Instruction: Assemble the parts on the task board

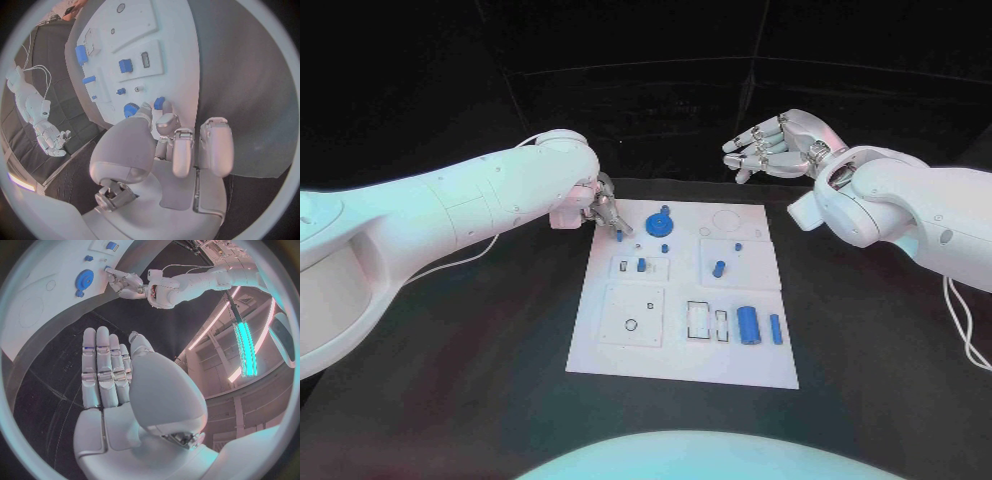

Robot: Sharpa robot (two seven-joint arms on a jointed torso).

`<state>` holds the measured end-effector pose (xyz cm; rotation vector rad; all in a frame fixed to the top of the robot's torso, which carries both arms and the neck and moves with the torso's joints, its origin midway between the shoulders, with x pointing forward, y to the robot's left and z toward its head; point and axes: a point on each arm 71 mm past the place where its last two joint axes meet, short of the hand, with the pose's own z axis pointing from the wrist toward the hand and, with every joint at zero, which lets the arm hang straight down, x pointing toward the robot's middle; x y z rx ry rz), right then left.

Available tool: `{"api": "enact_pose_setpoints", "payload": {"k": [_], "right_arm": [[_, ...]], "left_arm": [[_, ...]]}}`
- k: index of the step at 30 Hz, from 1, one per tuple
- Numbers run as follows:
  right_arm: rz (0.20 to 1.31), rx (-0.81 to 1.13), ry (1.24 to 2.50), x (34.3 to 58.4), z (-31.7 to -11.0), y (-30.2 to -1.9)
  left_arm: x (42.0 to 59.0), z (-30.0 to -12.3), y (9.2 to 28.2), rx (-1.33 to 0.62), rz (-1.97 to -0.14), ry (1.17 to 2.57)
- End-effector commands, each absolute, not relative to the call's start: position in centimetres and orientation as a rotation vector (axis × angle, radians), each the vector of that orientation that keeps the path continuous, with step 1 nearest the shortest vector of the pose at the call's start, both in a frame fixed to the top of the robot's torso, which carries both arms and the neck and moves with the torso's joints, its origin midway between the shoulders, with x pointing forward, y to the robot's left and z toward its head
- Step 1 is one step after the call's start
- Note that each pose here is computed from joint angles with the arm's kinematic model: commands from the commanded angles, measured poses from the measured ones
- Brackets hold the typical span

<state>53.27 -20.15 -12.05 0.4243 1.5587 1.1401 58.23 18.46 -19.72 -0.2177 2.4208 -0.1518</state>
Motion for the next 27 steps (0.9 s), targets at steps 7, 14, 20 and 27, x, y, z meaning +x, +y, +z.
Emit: {"api": "enact_pose_setpoints", "payload": {"k": [7,14,20,27], "right_arm": [[1.149,0.416,1.552,53.24,-11.86,-20.07],[1.149,0.416,1.553,53.23,-11.86,-20.10],[1.149,0.416,1.554,53.23,-11.87,-20.09],[1.148,0.417,1.556,53.23,-11.88,-20.14]], "left_arm": [[58.33,-19.59,18.43,-0.219,-0.149,2.407],[58.41,-19.51,18.37,-0.228,-0.160,2.390],[58.38,-19.51,18.33,-0.236,-0.184,2.389],[58.07,-19.46,18.78,-0.261,-0.219,2.379]]}}
